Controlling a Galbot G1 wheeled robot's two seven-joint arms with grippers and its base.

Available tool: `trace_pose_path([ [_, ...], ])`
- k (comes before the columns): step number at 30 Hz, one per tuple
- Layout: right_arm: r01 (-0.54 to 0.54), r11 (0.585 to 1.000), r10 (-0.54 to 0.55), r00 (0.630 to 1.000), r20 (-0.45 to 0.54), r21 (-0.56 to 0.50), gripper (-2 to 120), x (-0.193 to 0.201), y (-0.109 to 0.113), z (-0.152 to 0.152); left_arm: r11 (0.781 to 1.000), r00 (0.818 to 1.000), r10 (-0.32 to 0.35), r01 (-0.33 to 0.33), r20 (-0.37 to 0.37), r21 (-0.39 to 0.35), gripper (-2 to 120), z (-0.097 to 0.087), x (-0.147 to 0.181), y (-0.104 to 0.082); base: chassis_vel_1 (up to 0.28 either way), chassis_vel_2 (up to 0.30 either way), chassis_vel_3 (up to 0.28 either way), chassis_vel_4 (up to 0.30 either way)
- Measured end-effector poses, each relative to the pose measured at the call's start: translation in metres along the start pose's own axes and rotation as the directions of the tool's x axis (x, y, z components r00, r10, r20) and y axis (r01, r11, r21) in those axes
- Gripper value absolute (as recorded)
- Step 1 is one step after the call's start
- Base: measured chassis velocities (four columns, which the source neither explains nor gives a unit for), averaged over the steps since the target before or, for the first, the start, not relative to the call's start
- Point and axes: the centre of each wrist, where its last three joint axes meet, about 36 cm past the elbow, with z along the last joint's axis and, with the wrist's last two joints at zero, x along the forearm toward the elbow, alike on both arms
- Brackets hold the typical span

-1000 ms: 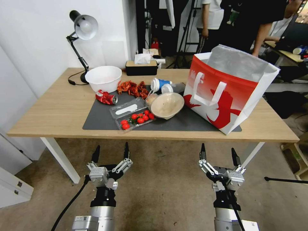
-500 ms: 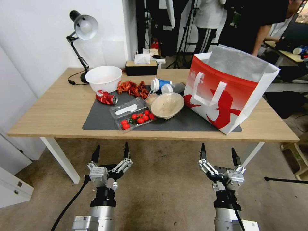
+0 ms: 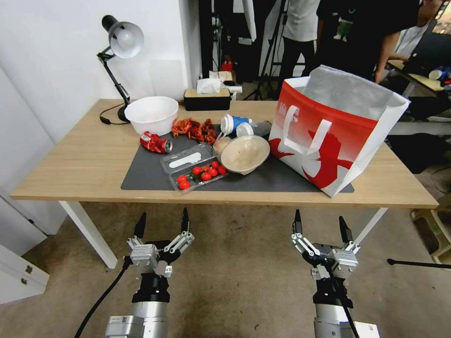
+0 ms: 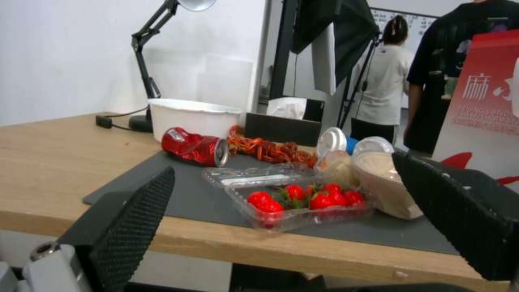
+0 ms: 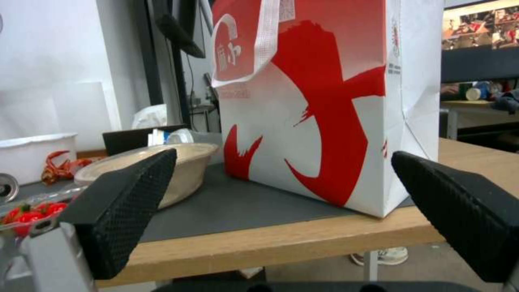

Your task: Pick up the food delivery bag from the floor and place it on the table.

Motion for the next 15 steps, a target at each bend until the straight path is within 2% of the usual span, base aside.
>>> trace_pose_path([
  [15, 0.0, 1.0, 0.0, 1.0, 0.0, 0.0, 100, 0.0, 0.0, 0.0, 1.0, 1.0, 0.0, 0.0, 0.0, 0.0, 100, 0.0, 0.0, 0.0, 0.0, 0.0, 0.0, 0.0],
])
